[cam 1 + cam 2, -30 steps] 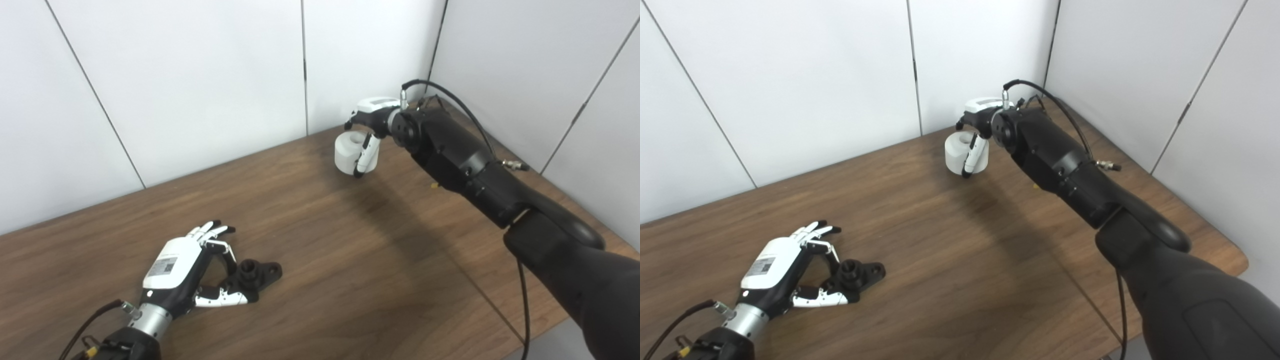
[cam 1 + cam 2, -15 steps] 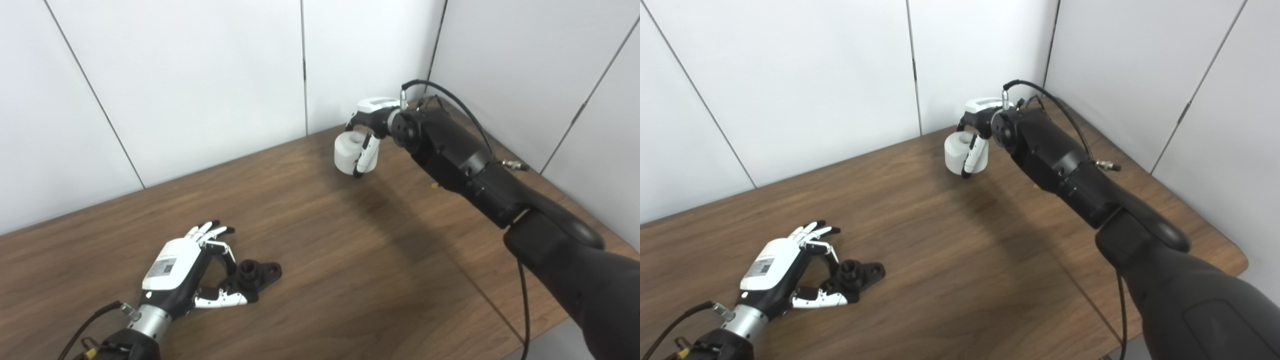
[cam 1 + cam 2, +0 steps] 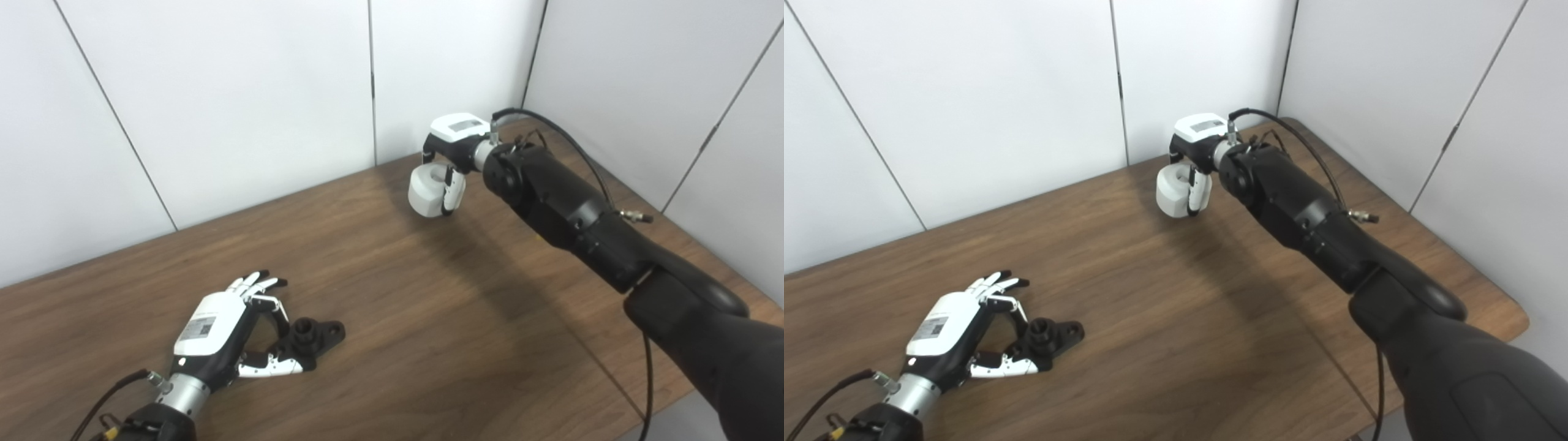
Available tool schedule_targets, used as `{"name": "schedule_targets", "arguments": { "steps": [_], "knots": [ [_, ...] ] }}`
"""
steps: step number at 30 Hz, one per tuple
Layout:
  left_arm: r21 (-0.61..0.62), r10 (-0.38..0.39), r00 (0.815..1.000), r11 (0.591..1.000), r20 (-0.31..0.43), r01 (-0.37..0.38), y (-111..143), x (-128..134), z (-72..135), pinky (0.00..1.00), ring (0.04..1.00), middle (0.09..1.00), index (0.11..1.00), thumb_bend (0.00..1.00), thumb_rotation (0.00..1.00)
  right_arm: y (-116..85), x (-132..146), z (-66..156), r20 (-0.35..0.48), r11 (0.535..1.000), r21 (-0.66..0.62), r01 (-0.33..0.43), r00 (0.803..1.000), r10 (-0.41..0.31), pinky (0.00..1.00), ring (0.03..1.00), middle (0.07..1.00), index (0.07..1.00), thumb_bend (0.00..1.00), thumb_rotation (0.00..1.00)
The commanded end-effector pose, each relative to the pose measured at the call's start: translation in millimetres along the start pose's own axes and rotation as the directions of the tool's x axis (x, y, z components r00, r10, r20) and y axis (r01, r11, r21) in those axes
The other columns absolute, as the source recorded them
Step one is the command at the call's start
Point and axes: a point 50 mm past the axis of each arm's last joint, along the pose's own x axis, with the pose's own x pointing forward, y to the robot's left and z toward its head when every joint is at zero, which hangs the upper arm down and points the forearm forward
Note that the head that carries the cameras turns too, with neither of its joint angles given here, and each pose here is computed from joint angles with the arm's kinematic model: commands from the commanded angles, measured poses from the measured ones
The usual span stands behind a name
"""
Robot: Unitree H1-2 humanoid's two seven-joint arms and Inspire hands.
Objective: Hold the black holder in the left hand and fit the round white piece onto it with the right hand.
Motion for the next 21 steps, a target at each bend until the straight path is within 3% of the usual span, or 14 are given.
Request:
{"name": "schedule_targets", "arguments": {
  "steps": [1, 12, 17, 21],
  "knots": [
    [0.053, -0.187, 0.970, 0.979, -0.156, 0.197, -34.8, -34.3, -31.2, 0.95, 0.944, 0.866, 0.483, 0.52, 0.06, -34.3, 0.7, -8.1, -0.005, 0.992, -0.019, 0.124, 0.992, -0.124, 0.80, 0.814, 0.744, 0.480, 0.53, 0.14],
    [0.058, -0.191, 0.970, 0.978, -0.148, 0.202, -36.4, -29.7, -27.1, 0.96, 0.944, 0.865, 0.483, 0.52, 0.06, -35.8, -4.0, -5.5, 0.030, 0.982, -0.009, 0.191, 0.981, -0.190, 0.78, 0.799, 0.737, 0.480, 0.53, 0.14],
    [0.072, -0.199, 0.968, 0.975, -0.151, 0.211, -41.3, -23.6, -22.1, 0.96, 0.943, 0.866, 0.483, 0.52, 0.06, -53.2, -16.1, 10.3, 0.107, 0.985, 0.004, 0.172, 0.979, -0.171, 0.73, 0.814, 0.748, 0.480, 0.53, 0.14],
    [0.058, -0.206, 0.966, 0.974, -0.157, 0.218, -42.8, -17.4, -17.7, 0.98, 0.959, 0.878, 0.483, 0.52, 0.06, -66.0, -24.5, 23.8, 0.158, 0.988, 0.001, 0.155, 0.975, -0.153, 0.77, 0.843, 0.757, 0.481, 0.53, 0.14]
  ]
}}
